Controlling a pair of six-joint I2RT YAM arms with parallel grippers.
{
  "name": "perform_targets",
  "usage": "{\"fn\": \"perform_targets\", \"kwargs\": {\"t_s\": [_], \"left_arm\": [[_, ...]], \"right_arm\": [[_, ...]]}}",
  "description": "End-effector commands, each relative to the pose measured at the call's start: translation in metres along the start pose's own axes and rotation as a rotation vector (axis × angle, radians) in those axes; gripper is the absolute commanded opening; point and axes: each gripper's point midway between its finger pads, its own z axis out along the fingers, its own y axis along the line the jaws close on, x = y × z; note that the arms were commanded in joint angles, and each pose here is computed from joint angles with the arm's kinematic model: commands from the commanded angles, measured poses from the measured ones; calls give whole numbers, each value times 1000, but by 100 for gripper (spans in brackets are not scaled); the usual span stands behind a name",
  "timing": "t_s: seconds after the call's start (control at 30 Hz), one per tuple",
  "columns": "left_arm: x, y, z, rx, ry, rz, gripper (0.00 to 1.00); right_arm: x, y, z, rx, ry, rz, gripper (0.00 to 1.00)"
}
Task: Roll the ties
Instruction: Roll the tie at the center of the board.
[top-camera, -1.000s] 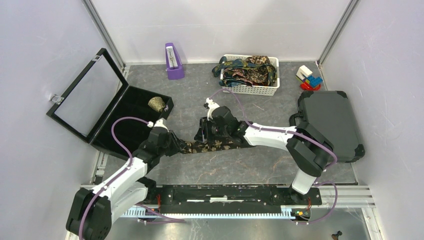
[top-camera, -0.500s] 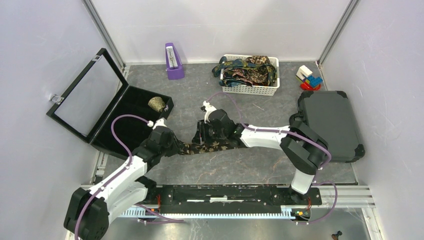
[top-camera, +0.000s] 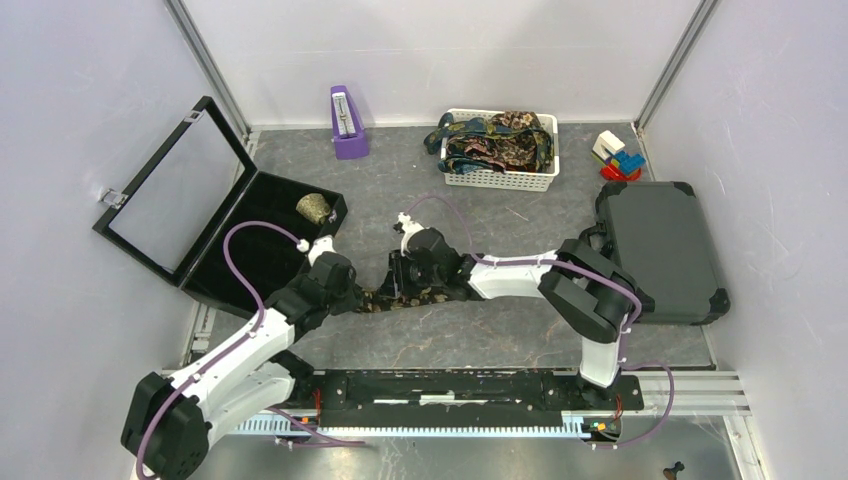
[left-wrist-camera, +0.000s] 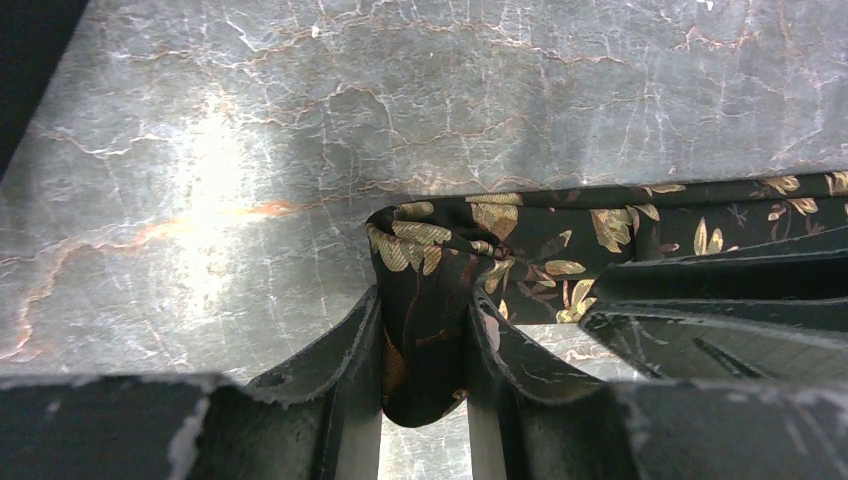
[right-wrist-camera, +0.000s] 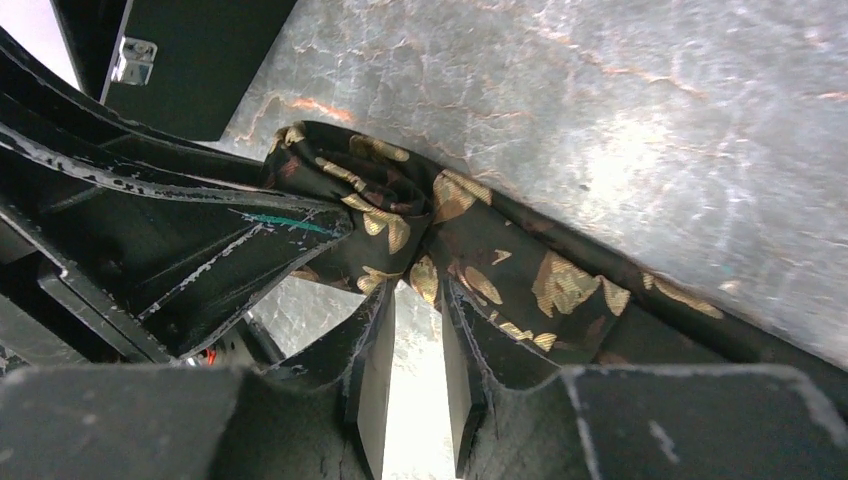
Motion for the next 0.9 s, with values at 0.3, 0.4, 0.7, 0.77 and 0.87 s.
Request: {"fn": "perform_targets", "kwargs": {"t_s": [0.3, 0.4, 0.7, 0.77, 0.87], "left_arm": [[-22, -4, -15, -71, -82, 25, 18], [-22, -5, -16, -91, -88, 46, 18], [-23, -1, -20, -181, -108, 115, 18], [-23, 3, -20, -211, -111, 135, 18], [-24, 3, -19, -237, -112, 156, 18]], "right_arm": [[4, 41, 26, -141, -1, 22, 28], [6, 44, 32, -154, 5, 29, 27], [9, 39, 32, -146, 17, 17, 27], [8, 33, 24, -125, 7, 7, 27], [7, 22, 9, -96, -1, -2, 27]]}}
